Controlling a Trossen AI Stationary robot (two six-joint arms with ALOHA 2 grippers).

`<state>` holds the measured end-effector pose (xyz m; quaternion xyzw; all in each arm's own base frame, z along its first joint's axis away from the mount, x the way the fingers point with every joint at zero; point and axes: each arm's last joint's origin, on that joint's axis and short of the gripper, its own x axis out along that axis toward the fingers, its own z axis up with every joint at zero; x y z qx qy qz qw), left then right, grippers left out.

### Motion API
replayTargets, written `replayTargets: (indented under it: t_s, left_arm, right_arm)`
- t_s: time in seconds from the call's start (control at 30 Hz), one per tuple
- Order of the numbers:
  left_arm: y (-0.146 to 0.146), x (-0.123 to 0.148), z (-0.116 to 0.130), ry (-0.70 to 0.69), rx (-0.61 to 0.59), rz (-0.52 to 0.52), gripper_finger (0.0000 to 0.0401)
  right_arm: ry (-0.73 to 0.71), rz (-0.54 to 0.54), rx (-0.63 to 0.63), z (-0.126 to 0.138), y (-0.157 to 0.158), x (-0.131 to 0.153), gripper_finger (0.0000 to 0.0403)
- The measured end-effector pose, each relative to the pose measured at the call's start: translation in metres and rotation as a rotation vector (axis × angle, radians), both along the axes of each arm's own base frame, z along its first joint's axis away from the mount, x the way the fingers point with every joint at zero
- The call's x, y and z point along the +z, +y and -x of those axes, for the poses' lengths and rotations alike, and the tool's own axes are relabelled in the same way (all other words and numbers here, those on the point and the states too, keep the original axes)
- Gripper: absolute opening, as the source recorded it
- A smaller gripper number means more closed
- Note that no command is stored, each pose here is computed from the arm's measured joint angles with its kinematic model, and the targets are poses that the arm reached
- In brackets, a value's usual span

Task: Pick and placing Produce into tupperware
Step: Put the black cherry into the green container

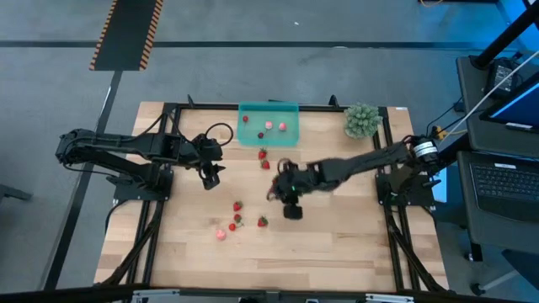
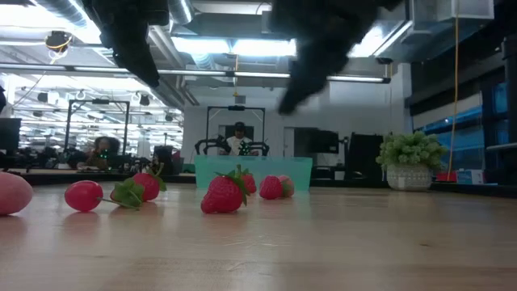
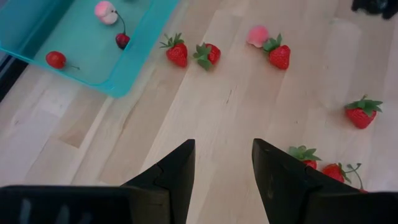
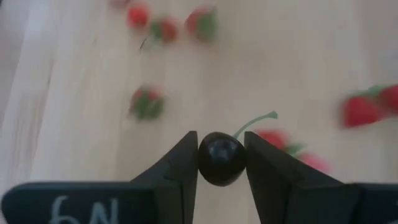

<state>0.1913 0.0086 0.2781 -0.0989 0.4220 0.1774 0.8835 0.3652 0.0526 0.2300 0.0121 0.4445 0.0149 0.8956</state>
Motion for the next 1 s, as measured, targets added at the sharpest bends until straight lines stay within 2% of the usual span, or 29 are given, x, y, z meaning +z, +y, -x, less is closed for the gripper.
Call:
replayTargets:
  t_s: [0.2,0.27,0.4,0.57,0.77,0.87,1.0]
  left_arm:
    - [0.001,0.000,0.000,0.000,0.018,-0.023,0.0151]
    - [0.002,0.000,0.000,0.001,0.051,-0.069,0.0151]
    - [0.006,0.002,-0.001,0.008,0.073,-0.218,0.0151]
    - [0.005,0.010,-0.011,-0.057,-0.070,-0.339,0.0151]
    - [-0.005,0.022,-0.029,-0.193,-0.332,-0.456,0.0151]
    - [-0.012,0.024,-0.035,-0.222,-0.405,-0.521,0.0151]
    - [-0.019,0.020,-0.044,-0.226,-0.461,-0.550,0.0151]
  right_arm:
    - [-0.099,0.042,-0.058,-0.016,-0.045,0.045,0.0114]
    - [-0.125,0.051,-0.020,-0.019,-0.059,0.054,0.0114]
    - [-0.191,-0.017,0.112,-0.021,-0.077,0.063,0.0114]
    - [-0.307,-0.127,0.243,-0.025,-0.085,0.071,0.0114]
    - [-0.403,-0.187,0.321,-0.029,-0.084,0.079,0.0115]
    - [-0.398,-0.216,0.323,-0.029,-0.083,0.079,0.0114]
    - [-0.405,-0.217,0.321,-0.029,-0.084,0.080,0.0115]
